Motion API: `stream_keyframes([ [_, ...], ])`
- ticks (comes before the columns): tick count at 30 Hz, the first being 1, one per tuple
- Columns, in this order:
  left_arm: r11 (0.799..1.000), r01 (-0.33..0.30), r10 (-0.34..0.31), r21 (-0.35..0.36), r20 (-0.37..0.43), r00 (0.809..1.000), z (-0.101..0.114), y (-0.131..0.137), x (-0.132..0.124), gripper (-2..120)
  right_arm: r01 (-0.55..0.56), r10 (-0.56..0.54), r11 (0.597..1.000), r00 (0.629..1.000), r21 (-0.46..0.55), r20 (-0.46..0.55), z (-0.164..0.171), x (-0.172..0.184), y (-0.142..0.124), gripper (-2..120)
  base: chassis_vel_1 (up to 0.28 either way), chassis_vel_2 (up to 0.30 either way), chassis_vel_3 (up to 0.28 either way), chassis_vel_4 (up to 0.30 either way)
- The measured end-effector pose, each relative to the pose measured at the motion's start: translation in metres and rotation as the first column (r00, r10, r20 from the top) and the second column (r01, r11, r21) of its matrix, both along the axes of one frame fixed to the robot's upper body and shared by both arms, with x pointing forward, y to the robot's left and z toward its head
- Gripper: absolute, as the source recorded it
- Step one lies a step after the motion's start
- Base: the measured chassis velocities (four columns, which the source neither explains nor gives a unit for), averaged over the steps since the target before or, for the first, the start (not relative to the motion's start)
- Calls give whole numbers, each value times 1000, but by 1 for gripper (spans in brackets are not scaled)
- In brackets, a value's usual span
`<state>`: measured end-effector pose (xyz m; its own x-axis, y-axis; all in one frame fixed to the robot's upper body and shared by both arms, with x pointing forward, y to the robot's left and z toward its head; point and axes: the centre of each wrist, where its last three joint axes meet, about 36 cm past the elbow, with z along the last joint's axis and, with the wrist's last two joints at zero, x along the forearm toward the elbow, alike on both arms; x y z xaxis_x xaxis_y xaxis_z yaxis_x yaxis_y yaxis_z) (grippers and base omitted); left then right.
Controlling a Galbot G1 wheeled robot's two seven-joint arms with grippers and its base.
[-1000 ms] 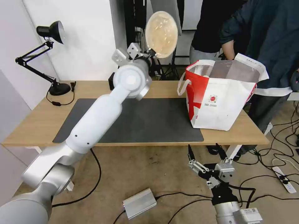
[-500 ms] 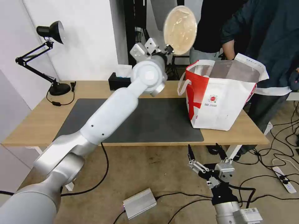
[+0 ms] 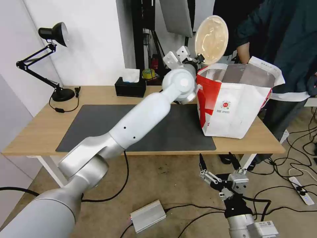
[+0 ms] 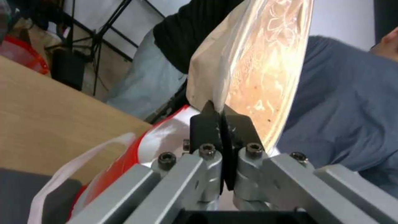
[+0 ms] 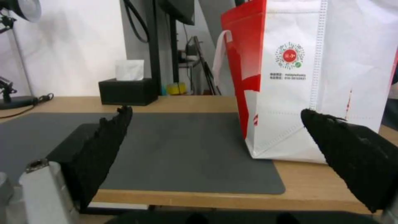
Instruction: Pick up the trash from the table and place it into the takeout bag.
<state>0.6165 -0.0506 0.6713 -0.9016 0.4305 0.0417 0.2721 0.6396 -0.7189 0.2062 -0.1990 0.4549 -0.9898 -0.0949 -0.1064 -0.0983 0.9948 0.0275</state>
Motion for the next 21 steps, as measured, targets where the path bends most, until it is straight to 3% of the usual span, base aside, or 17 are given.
stream_keyframes([
  [6,999,20,-19,39,-13,1000,-21,-16,0,0,0,0,1000,1000,0,0,0,0,0,100,0,0,0,0],
  [21,991,46,-45,123,-15,999,-50,-29,11,0,0,0,1000,1000,0,0,0,0,0,100,0,0,0,0],
])
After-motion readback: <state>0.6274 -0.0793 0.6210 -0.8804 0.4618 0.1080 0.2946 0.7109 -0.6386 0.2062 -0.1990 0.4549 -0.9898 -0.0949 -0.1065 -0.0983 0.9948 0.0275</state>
